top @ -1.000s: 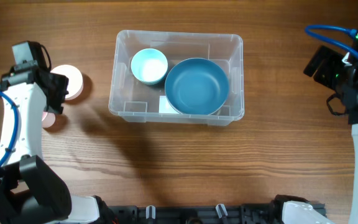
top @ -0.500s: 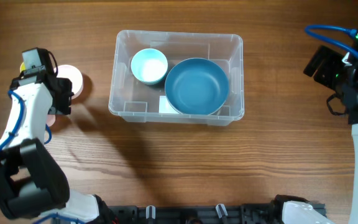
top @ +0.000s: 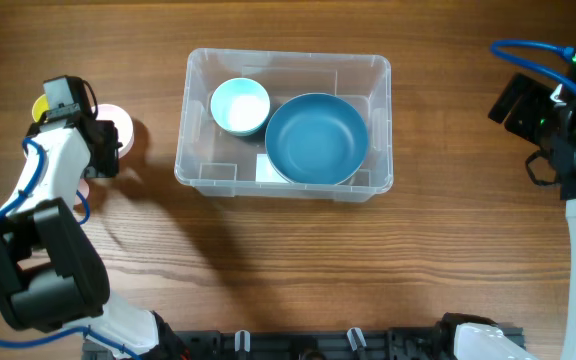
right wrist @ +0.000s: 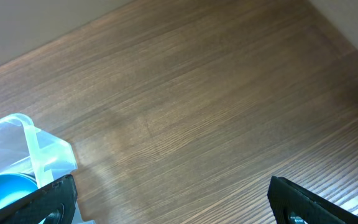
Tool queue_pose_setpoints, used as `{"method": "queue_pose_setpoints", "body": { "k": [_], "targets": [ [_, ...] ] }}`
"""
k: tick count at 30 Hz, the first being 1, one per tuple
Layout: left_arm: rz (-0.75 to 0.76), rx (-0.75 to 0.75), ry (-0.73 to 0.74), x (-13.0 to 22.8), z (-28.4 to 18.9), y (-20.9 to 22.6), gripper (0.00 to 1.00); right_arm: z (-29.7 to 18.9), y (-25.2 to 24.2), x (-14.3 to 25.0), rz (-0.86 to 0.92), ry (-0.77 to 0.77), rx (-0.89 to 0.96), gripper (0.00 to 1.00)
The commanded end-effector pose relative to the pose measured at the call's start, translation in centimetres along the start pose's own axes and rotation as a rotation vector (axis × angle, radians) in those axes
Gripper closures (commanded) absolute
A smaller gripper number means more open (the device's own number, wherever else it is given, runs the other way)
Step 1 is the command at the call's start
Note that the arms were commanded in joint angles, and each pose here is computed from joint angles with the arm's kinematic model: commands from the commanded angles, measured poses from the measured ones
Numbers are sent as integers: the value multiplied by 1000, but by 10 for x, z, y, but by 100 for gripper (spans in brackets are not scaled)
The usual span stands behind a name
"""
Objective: Pack container
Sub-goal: 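Move the left gripper back to the pink bowl and grasp its rim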
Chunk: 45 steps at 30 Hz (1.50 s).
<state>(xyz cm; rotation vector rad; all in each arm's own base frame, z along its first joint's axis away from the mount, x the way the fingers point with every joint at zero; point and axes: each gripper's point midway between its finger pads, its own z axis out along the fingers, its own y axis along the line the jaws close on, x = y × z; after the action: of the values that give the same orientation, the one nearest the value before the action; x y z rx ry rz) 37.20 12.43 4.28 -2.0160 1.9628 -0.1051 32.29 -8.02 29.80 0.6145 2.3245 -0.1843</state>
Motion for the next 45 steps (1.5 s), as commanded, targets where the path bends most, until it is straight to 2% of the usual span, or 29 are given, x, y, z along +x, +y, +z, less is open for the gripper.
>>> {"method": "queue_pose_setpoints", "body": {
  "k": [1, 5, 8, 18, 25, 28, 35, 40, 41, 45],
  "targets": [
    [0, -37, 14, 8, 17, 7, 57, 0, -1, -1, 17, -3, 0, 0],
    [-2, -21, 9, 6, 18, 3, 58, 0, -1, -1, 17, -3, 0, 0],
    [-2, -21, 9, 6, 18, 3, 66, 0, -1, -1, 17, -3, 0, 0],
    [6, -25, 10, 7, 18, 4, 66, 0, -1, -1, 18, -3, 0, 0],
    [12, -43, 15, 8, 18, 8, 74, 0, -1, -1, 17, -3, 0, 1],
    [12, -47, 16, 8, 18, 9, 83, 0, -1, -1, 17, -3, 0, 1],
    [12, -45, 22, 9, 18, 9, 86, 0, -1, -1, 17, -3, 0, 0],
    [10, -28, 79, 19, 17, 6, 86, 0, -1, -1, 17, -3, 0, 0],
    [10, -25, 85, 20, 17, 5, 90, 0, -1, -1, 17, -3, 0, 0],
    [9, -7, 101, 22, 11, 2, 91, 0, -1, -1, 17, -3, 0, 0]
  ]
}}
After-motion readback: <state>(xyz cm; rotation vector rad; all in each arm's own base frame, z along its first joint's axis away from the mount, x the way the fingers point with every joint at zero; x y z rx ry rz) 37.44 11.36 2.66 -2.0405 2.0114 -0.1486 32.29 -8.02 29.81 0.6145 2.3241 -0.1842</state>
